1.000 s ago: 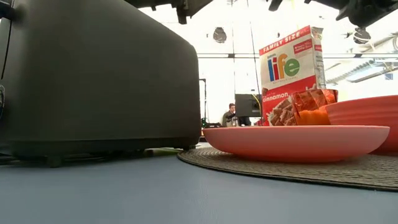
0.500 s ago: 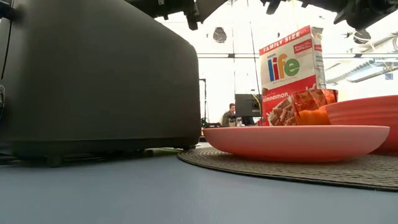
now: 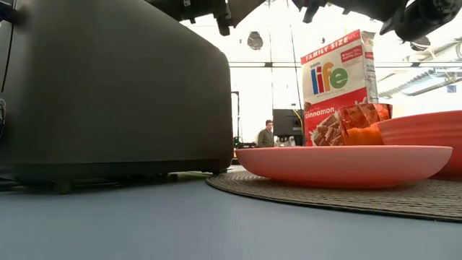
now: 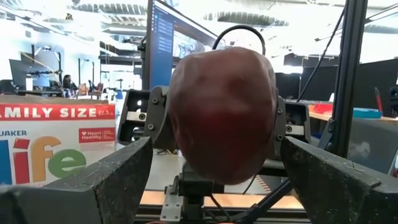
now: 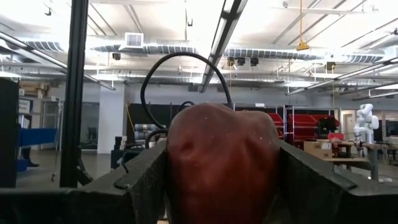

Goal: Arrange a breakfast setting
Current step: Put the apple on the placemat to the top of the pink plate

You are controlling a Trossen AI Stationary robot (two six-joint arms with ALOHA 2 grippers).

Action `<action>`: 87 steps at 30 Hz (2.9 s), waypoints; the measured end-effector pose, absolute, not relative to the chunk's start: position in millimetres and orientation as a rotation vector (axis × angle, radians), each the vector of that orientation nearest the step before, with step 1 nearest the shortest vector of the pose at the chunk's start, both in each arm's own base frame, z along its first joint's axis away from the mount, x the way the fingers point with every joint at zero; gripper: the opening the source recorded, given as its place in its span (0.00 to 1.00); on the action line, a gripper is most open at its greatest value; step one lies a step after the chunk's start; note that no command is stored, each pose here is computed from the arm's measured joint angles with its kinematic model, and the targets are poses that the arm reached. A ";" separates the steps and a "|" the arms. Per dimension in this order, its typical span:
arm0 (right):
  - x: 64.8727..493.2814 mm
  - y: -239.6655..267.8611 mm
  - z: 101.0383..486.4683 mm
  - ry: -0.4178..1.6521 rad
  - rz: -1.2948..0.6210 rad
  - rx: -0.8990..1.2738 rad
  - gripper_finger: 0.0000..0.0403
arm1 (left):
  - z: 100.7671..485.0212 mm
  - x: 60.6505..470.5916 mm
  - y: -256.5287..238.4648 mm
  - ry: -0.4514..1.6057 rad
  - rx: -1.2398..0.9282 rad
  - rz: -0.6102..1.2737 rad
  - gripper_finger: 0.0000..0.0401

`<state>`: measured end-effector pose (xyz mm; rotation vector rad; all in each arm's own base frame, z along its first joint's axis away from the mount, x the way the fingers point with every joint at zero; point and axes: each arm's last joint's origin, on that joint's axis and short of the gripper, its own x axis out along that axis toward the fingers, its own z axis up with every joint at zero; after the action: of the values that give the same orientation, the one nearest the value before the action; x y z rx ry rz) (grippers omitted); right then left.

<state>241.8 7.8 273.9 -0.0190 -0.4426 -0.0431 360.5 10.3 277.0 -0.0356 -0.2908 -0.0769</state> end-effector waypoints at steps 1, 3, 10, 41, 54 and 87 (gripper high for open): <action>242.7 7.9 273.0 -0.444 -0.043 -0.019 0.64 | 276.9 360.6 10.3 -0.289 -0.036 -0.077 0.89; 244.1 7.9 271.8 -0.454 -0.044 -0.018 0.64 | 276.9 360.6 10.2 -0.289 -0.039 -0.077 0.89; 250.2 8.0 265.5 -0.472 -0.045 -0.017 0.64 | 276.8 360.6 9.0 -0.288 -0.040 -0.081 0.89; 253.8 8.0 260.7 -0.463 -0.047 -0.017 0.69 | 276.6 360.6 8.9 -0.287 -0.032 -0.079 0.56; 252.8 7.9 261.5 -0.443 -0.035 0.030 0.95 | 274.5 361.1 9.4 -0.265 -0.039 -0.077 0.56; 161.3 4.3 293.1 -0.090 -0.035 0.044 0.95 | 251.3 364.2 10.2 -0.017 -0.112 -0.067 0.56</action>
<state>161.3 4.3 293.1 0.0444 -0.0900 -0.0352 364.2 10.2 251.3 -0.1120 -0.0166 -0.0675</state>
